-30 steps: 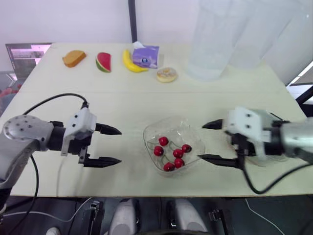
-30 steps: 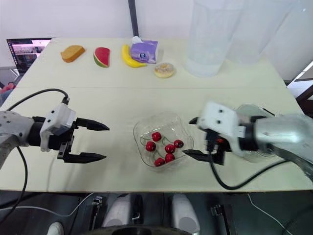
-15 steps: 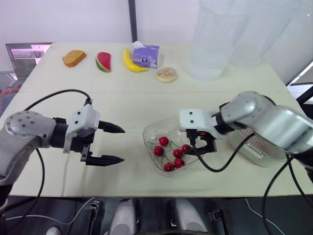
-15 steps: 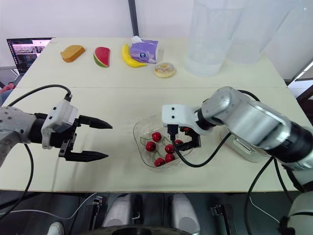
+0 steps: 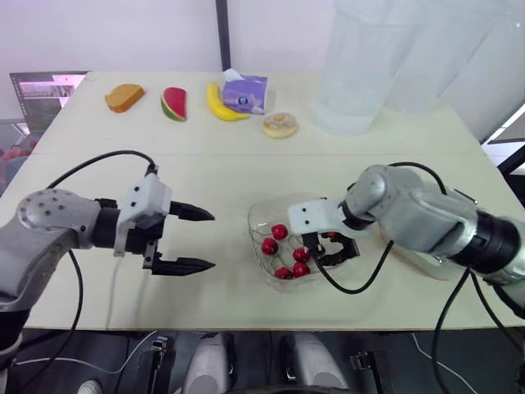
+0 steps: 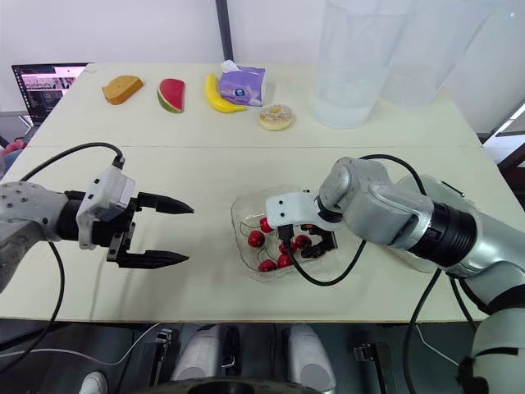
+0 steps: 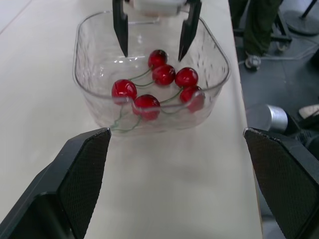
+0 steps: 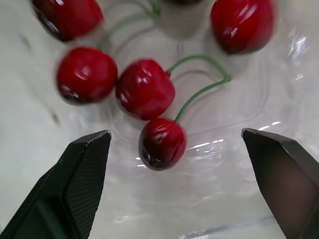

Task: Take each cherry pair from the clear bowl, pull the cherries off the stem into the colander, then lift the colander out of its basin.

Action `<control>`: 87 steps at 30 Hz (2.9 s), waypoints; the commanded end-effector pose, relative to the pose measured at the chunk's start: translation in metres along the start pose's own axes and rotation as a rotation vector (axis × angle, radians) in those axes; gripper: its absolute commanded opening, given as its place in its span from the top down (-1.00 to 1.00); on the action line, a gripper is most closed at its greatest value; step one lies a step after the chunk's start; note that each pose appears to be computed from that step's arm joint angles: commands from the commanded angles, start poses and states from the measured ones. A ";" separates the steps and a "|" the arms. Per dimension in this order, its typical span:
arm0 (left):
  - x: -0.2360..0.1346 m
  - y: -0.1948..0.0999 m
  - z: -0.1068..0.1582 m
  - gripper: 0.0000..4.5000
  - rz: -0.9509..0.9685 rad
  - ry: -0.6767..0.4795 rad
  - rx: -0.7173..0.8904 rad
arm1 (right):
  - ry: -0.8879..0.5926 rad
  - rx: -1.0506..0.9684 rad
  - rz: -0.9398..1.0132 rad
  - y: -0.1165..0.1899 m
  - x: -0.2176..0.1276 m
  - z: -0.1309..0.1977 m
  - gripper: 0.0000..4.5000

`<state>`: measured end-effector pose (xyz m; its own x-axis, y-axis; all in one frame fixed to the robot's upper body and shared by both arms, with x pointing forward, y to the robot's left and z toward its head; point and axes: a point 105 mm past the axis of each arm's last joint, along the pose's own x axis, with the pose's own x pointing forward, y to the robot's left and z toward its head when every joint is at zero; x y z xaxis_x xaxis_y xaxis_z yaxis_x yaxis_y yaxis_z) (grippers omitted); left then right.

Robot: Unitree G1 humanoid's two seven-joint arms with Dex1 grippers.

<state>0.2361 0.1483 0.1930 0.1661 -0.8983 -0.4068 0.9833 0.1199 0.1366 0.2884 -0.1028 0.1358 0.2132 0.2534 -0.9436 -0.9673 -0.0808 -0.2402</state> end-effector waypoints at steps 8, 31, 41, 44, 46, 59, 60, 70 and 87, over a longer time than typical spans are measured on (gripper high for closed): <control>0.002 -0.004 0.013 -1.00 -0.010 -0.029 0.025 | 0.078 -0.016 0.016 0.003 0.011 -0.011 -0.74; 0.007 -0.002 0.016 -1.00 -0.019 -0.045 0.015 | -0.079 -0.038 -0.162 -0.014 -0.059 0.020 0.71; 0.022 0.038 0.035 -1.00 0.144 -0.207 -0.215 | -0.166 -0.037 -0.419 -0.015 -0.067 0.021 0.71; 0.036 0.051 0.036 -1.00 0.183 -0.199 -0.327 | -0.181 -0.025 -0.533 -0.016 -0.064 0.011 0.71; 0.045 0.054 0.041 -1.00 0.169 -0.230 -0.398 | -0.187 -0.070 -0.578 -0.011 -0.064 0.009 0.71; 0.095 0.039 0.065 -1.00 -0.042 -0.278 -0.592 | -0.257 -0.316 -0.725 -0.004 -0.071 0.024 0.71; 0.097 0.040 0.066 -1.00 -0.051 -0.295 -0.613 | -0.263 -0.326 -0.732 -0.005 -0.072 0.026 0.71; 0.103 0.062 0.073 -1.00 -0.019 -0.388 -0.732 | -0.274 -0.339 -0.736 -0.005 -0.076 0.029 0.71; 0.110 0.063 0.072 0.55 -0.030 -0.412 -0.779 | -0.283 -0.332 -0.734 -0.006 -0.079 0.030 0.71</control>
<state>0.3089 0.0247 0.2079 0.2348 -0.9697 -0.0672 0.7605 0.2263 -0.6086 0.2733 -0.0934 0.2043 0.6577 0.5722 -0.4899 -0.5495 -0.0805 -0.8316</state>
